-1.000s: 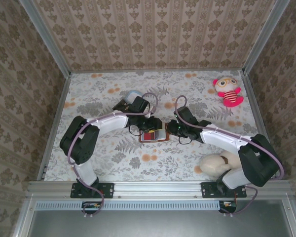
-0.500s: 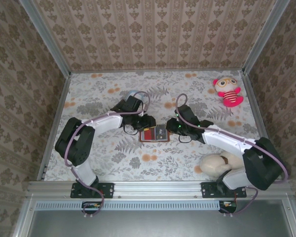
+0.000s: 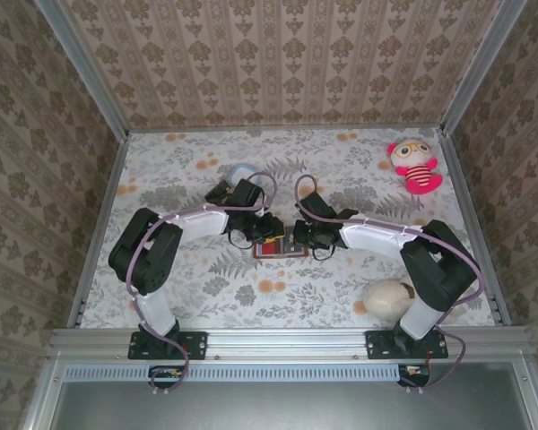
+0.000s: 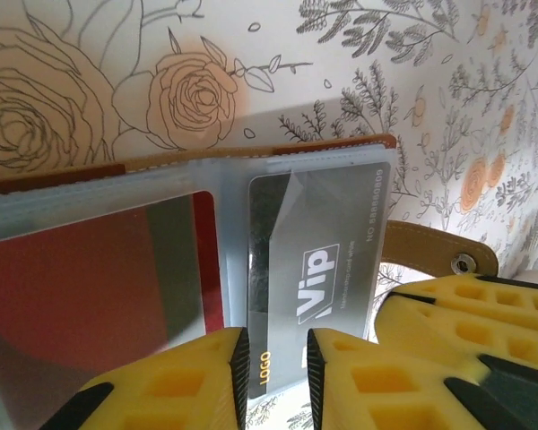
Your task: Take the credit cards out of the card holder
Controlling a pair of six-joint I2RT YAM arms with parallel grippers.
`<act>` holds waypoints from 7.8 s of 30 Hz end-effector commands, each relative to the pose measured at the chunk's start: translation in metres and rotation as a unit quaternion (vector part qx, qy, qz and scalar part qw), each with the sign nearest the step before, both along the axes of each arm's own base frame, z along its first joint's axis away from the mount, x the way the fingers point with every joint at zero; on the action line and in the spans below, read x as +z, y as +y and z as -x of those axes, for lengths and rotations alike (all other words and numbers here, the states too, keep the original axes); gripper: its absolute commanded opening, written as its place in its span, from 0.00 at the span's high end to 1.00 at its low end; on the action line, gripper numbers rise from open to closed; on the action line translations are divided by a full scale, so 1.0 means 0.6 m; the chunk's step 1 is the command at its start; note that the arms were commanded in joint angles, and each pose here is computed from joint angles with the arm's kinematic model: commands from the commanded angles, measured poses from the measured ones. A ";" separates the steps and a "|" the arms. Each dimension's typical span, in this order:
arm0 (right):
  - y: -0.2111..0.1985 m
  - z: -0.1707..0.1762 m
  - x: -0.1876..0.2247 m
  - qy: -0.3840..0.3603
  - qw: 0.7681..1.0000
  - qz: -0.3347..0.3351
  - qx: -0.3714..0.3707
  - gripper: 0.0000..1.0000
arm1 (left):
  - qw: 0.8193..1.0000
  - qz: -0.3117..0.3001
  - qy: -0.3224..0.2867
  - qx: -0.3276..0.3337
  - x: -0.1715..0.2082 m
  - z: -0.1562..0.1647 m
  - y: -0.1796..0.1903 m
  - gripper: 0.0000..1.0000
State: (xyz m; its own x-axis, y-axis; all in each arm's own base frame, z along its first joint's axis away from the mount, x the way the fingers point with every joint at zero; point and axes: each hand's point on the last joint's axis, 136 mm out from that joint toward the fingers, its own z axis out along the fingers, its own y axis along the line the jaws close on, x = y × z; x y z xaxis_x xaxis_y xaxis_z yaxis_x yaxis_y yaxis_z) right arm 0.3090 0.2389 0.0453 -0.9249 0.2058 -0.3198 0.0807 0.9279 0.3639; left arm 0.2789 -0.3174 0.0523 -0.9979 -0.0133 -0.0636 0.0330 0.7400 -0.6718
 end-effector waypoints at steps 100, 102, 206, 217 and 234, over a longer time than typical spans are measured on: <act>0.007 0.002 -0.065 0.070 0.997 -0.041 0.005 0.87 | 0.999 -0.028 0.025 -0.003 -0.039 0.001 0.036 1.00; -0.006 0.001 -0.065 0.066 0.997 -0.026 -0.005 0.86 | 0.999 -0.043 0.015 -0.004 -0.034 -0.001 0.048 1.00; 0.027 -0.013 -0.060 0.066 0.996 -0.046 0.023 0.85 | 1.000 0.013 -0.004 0.028 -0.001 -0.023 0.070 0.94; 0.031 -0.010 -0.070 0.074 0.996 -0.049 0.025 0.85 | 0.999 -0.015 0.018 0.030 -0.023 -0.023 0.064 0.64; 0.064 -0.007 -0.077 0.087 0.990 -0.098 0.050 0.86 | 0.999 -0.005 0.040 0.032 -0.049 -0.020 0.056 0.81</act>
State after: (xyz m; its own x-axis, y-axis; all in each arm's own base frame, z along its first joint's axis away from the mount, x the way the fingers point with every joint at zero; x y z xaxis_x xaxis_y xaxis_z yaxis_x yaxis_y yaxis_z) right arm 0.3284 0.2776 0.0215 -0.9673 0.1736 -0.1850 0.0472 0.8396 0.5412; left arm 0.2946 -0.2818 0.0303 -0.9968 -0.0791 -0.0140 -0.0499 0.7462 -0.6638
